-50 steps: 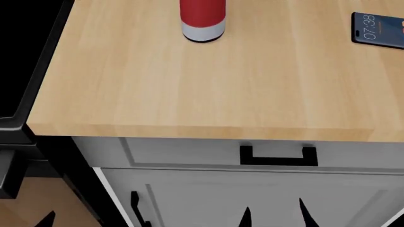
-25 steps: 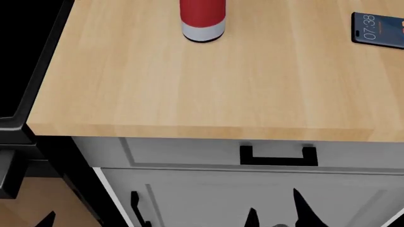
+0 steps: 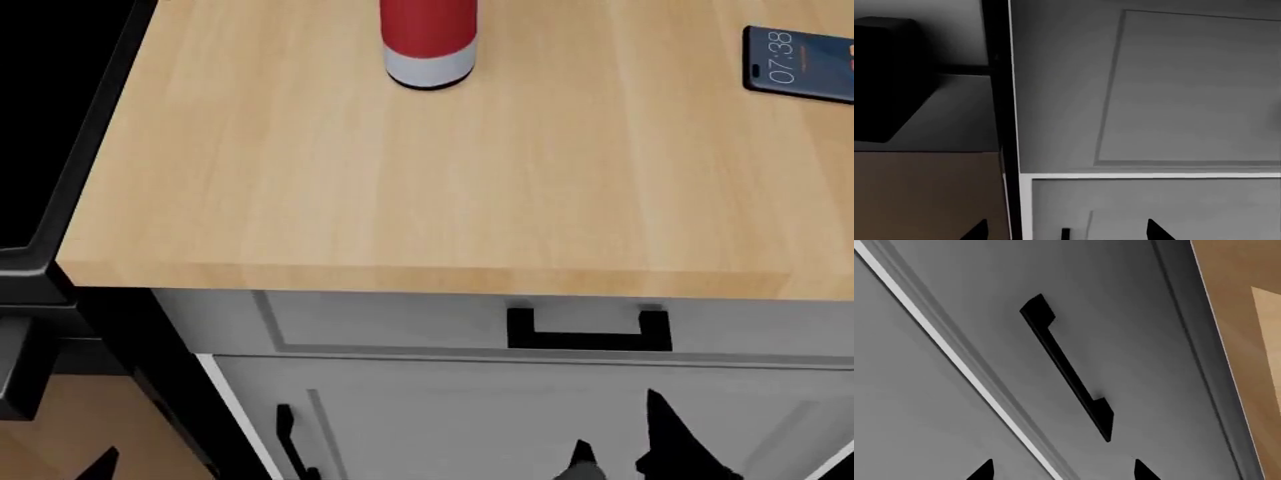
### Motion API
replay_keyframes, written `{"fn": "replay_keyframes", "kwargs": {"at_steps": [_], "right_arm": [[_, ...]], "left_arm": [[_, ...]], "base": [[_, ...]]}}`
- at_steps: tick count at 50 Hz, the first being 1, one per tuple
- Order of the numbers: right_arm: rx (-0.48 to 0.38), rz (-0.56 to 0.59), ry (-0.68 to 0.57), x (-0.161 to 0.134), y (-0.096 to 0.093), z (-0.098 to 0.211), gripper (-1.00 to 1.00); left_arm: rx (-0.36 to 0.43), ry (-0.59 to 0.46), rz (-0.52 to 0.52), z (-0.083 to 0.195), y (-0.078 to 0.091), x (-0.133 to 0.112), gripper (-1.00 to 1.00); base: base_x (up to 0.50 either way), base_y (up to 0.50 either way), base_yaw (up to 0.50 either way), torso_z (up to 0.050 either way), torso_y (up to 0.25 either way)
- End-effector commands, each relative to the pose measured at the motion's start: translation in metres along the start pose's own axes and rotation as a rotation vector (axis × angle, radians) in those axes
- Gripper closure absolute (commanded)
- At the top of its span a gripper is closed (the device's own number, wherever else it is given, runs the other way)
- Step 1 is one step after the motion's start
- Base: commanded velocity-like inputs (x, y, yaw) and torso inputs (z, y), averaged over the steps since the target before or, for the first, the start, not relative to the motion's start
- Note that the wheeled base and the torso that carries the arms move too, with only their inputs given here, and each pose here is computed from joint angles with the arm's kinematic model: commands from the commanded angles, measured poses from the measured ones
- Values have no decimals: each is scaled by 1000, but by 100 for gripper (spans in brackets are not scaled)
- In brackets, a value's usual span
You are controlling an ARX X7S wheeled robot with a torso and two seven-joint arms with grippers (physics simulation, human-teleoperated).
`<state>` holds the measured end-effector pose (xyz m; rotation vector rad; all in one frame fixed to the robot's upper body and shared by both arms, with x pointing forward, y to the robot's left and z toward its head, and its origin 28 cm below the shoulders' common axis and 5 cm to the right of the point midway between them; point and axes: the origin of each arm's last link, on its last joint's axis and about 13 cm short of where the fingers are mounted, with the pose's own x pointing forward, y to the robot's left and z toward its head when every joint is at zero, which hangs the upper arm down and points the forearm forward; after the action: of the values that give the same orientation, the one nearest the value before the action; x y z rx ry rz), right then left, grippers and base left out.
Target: Open the right drawer.
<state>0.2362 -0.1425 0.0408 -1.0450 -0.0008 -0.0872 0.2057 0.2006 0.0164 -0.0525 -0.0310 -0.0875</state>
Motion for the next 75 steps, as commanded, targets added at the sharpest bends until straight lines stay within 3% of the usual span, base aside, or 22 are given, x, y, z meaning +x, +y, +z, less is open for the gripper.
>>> {"fn": "replay_keyframes", "kwargs": {"at_steps": [1, 6, 7, 9, 15, 17, 19, 25, 26, 45, 47, 48, 50, 53, 60, 69, 70, 75], "right_arm": [[-93, -31, 11, 3, -8, -1, -100], [-119, -29, -11, 4, -9, 4, -100], [-158, -27, -20, 6, -8, 4, -100], [-137, -20, -16, 7, -8, 4, -100], [-254, -41, -43, 11, -11, 6, -100], [-249, -37, -42, 11, -10, 6, -100], [-320, -34, -59, 11, -9, 5, -100], [-298, -52, 11, 11, -10, 4, -100], [-221, -52, 40, 10, -10, 6, -100], [-212, -57, 30, 10, -11, 7, -100], [-285, -69, 27, 11, -10, 7, -100], [-254, -66, 24, 11, -11, 8, -100], [-314, -75, 14, 11, -11, 8, -100], [-307, -70, 8, 12, -9, 8, -100], [-415, -85, 11, 15, -7, 8, -100], [-460, -101, -8, 26, -3, 10, -100], [-505, -110, -20, 29, -1, 10, -100], [-476, -103, -25, 35, 3, 11, -100]], "left_arm": [[3, 5, -5, -1, -1, 0, -100], [2, 5, -5, -1, 0, 1, -100], [3, 6, -6, -1, 0, 1, -100], [2, 6, -6, -1, 0, 0, -100], [0, 5, -5, -1, 0, 0, -100], [2, 4, -4, -1, 0, 0, -100], [1, 5, -4, -1, 0, 0, -100], [-7, 6, -5, -2, 0, 0, -100], [-6, 6, -3, -1, 0, 0, -100], [-5, 6, -3, -1, 0, 0, -100], [-7, 6, -3, -1, 0, 0, -100], [-7, 5, -3, -2, 1, 0, -100], [-6, 6, -3, -2, 1, 1, -100], [-6, 5, -4, -1, 0, 0, -100], [-8, 6, -4, -2, 1, 0, -100], [-4, 7, -3, -2, 0, 0, -100], [-2, 8, -3, -3, 0, 0, -100], [-2, 9, 0, -3, 1, 0, -100]], "base": [[0, 0, 0, 0, 0], [0, 0, 0, 0, 0], [0, 0, 0, 0, 0], [0, 0, 0, 0, 0], [0, 0, 0, 0, 0], [0, 0, 0, 0, 0], [0, 0, 0, 0, 0], [0, 0, 0, 0, 0], [0, 0, 0, 0, 0], [0, 0, 0, 0, 0], [0, 0, 0, 0, 0], [0, 0, 0, 0, 0], [0, 0, 0, 0, 0], [0, 0, 0, 0, 0], [0, 0, 0, 0, 0], [0, 0, 0, 0, 0], [0, 0, 0, 0, 0], [0, 0, 0, 0, 0]]}}
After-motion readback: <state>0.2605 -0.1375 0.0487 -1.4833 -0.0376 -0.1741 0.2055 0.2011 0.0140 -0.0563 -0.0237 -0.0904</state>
